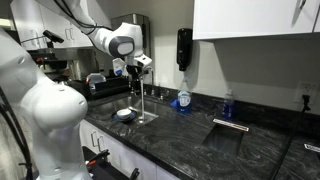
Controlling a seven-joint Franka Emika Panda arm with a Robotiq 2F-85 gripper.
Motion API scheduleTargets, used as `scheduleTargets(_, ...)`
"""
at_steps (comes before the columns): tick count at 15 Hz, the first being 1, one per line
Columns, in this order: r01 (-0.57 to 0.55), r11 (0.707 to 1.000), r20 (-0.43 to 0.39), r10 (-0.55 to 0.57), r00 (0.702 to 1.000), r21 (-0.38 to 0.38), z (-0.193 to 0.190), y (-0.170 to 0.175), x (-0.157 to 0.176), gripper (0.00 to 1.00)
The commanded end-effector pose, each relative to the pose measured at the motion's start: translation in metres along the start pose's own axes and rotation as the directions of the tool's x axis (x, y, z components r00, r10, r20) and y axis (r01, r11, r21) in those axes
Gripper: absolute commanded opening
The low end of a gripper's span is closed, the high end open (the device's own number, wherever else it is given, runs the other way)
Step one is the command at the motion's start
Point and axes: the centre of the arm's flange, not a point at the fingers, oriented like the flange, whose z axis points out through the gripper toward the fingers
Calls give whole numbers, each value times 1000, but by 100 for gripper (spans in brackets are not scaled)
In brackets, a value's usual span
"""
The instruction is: Close the faucet
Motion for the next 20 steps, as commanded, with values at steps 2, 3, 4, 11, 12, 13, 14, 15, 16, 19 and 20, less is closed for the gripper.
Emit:
scheduleTargets(2, -205, 976, -74, 211, 975, 77, 35, -26, 44, 100)
scheduleTargets(3, -243, 965, -88, 251, 964, 96, 42, -29, 51, 100)
scheduleTargets(4, -273, 955, -102, 284, 953, 114, 47, -33, 58, 100)
scheduleTargets(11, -404, 885, -189, 448, 874, 232, 80, -54, 110, 100)
scheduleTargets(12, -415, 877, -190, 462, 866, 241, 84, -58, 117, 100)
scheduleTargets(13, -430, 867, -188, 479, 857, 250, 89, -62, 121, 100)
scheduleTargets(14, -446, 858, -185, 496, 848, 254, 93, -66, 124, 100)
scheduleTargets(15, -463, 848, -181, 513, 839, 259, 98, -72, 128, 100)
scheduleTargets(16, -476, 839, -180, 527, 830, 263, 101, -76, 132, 100)
scheduleTargets(19, -523, 813, -168, 570, 804, 255, 111, -88, 143, 100)
scheduleTargets(20, -542, 803, -165, 586, 793, 249, 114, -91, 146, 100)
